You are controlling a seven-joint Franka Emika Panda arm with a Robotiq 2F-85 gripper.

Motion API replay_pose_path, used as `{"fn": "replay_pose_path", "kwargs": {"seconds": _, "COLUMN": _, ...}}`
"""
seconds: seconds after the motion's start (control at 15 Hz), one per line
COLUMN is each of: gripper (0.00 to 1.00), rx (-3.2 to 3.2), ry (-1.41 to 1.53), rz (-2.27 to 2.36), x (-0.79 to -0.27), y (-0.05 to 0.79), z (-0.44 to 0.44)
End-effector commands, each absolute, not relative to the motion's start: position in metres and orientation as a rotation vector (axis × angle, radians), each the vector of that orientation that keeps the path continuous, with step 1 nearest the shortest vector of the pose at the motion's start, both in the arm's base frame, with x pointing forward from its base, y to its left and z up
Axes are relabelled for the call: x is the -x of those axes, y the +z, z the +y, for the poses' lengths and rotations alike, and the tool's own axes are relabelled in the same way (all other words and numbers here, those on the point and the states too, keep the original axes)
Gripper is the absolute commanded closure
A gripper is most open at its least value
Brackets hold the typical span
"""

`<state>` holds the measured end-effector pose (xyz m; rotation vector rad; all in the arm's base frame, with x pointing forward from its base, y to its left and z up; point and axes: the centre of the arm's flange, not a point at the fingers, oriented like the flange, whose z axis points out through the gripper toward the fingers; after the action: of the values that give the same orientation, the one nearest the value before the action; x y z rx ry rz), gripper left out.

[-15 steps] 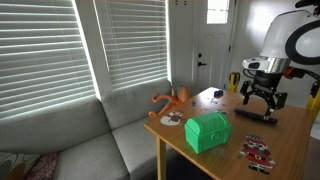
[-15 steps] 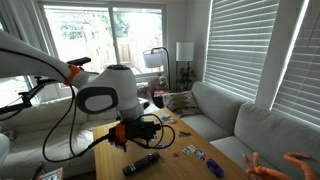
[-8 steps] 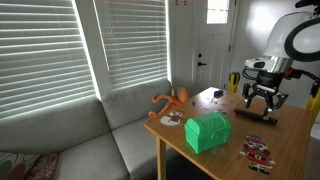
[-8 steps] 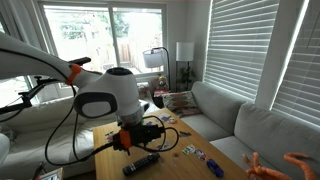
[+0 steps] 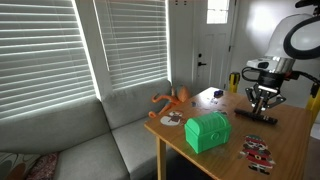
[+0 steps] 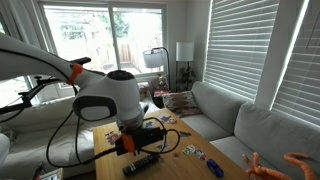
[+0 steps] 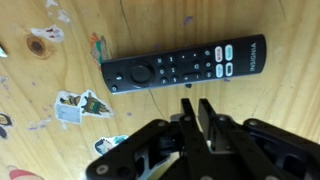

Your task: Press the number four button on the remote

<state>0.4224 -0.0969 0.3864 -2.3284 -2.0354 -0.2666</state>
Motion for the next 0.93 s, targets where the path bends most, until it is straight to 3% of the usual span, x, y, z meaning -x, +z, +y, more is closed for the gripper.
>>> {"fn": "replay_pose_path", "kwargs": {"seconds": 0.0, "gripper": 1.00, "rx": 2.266, "ry": -0.276, "rz": -2.058, "x": -0.422, "y": 0.379, "z": -0.107}}
{"fn": "replay_pose_path", "kwargs": {"seconds": 0.87, "gripper": 1.00, "rx": 2.222, "ry": -0.338, "rz": -2.071, "x": -0.425, "y": 0.374, "z": -0.121}}
